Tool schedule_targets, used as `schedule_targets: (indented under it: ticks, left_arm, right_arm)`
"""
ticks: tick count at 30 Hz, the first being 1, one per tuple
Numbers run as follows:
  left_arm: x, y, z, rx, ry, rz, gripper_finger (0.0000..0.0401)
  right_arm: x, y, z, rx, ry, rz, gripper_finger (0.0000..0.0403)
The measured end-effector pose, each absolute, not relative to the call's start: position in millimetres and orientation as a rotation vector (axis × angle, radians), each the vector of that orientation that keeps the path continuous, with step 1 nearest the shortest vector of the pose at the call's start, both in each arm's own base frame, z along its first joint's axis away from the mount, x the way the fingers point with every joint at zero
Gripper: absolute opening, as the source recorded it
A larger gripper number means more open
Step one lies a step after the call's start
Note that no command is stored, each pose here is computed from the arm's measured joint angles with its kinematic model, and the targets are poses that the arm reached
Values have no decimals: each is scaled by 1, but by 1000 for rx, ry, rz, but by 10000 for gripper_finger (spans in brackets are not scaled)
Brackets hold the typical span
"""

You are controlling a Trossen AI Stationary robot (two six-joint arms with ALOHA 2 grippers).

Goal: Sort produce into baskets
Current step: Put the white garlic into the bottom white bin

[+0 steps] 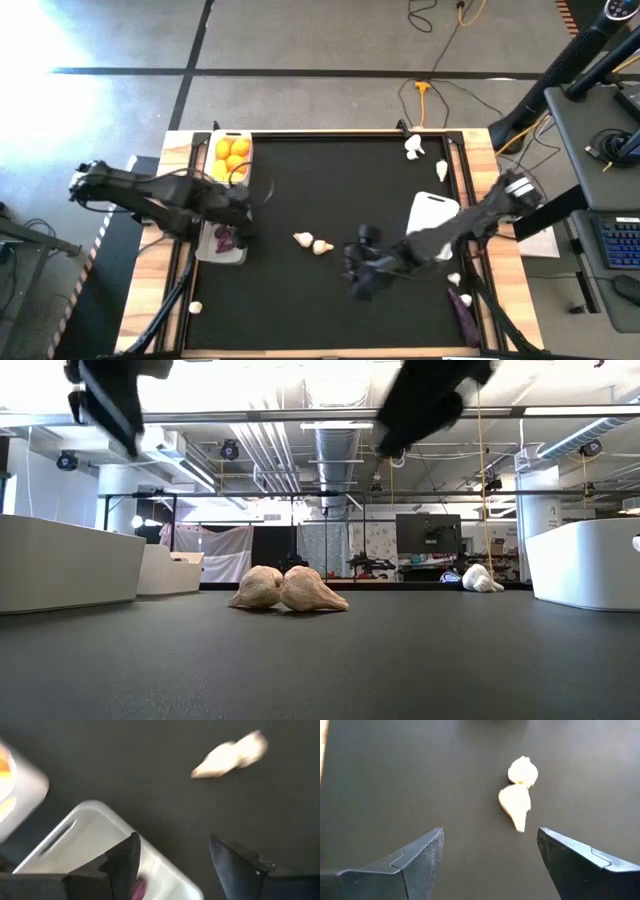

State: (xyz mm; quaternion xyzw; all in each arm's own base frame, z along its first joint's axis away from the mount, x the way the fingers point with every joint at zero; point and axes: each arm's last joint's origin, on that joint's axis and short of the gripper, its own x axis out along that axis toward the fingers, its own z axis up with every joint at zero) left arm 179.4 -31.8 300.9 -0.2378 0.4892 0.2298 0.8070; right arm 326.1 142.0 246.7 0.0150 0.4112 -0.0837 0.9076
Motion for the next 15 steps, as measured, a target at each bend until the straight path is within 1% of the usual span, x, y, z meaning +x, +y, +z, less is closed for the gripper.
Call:
schedule_targets:
  ticks: [3, 7, 11, 15]
  left_arm:
    - [171, -45, 318, -478, 888, 394, 216]
    - [165, -65, 332, -446, 703, 266, 207]
    - [164, -81, 340, -415, 600, 175, 198]
    - [162, -88, 343, -387, 552, 160, 190]
  right_arm:
    - [354, 124, 224, 13, 854, -150, 310]
    - [379, 98, 197, -17, 878, -148, 299]
    - [396, 78, 175, 11, 892, -98, 292]
    - [405, 68, 156, 19, 905, -91, 287]
